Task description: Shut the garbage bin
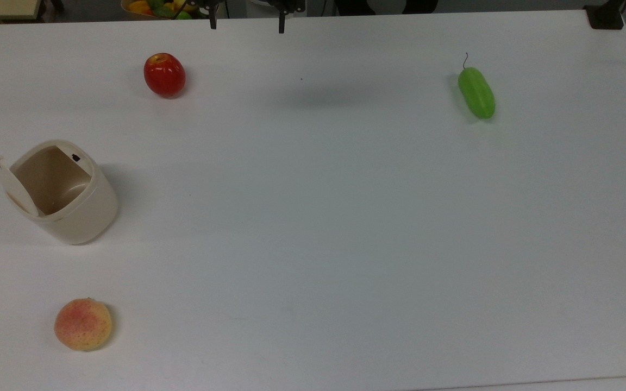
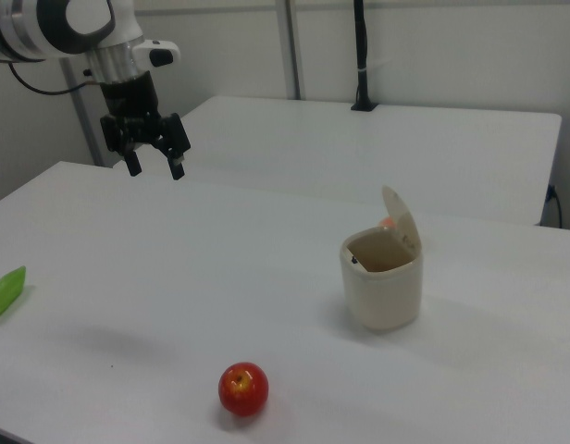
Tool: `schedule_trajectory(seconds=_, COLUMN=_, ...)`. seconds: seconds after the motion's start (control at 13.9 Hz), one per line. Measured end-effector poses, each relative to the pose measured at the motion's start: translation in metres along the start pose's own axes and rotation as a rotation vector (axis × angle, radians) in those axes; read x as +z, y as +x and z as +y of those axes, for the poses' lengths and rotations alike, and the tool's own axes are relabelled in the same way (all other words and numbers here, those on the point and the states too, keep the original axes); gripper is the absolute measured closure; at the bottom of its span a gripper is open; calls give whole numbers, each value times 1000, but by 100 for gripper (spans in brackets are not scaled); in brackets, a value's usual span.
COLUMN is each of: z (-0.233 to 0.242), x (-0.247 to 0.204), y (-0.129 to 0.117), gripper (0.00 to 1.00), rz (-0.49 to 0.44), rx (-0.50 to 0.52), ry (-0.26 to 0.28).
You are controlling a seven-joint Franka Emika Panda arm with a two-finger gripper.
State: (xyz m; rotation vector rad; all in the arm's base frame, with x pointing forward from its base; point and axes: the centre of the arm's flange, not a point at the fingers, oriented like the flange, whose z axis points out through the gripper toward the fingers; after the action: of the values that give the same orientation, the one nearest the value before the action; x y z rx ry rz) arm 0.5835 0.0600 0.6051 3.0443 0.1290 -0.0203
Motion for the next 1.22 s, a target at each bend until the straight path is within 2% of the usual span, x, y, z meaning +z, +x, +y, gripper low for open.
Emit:
schedule_trajectory(seconds=0.79, z=0, x=0, y=0, gripper=0, rz=0, rx=0, ry=0)
schedule_trajectory(seconds=0.86, z=0, x=0, y=0, gripper=7, rz=0, rx=0, ry=0)
schedule_trajectory(seconds=1.08, z=0, x=0, y=0, gripper=42, rz=0, rx=0, ry=0)
schedule_trajectory(seconds=1.22, z=0, x=0, y=0, gripper=61, rz=-1, rx=0, ry=0)
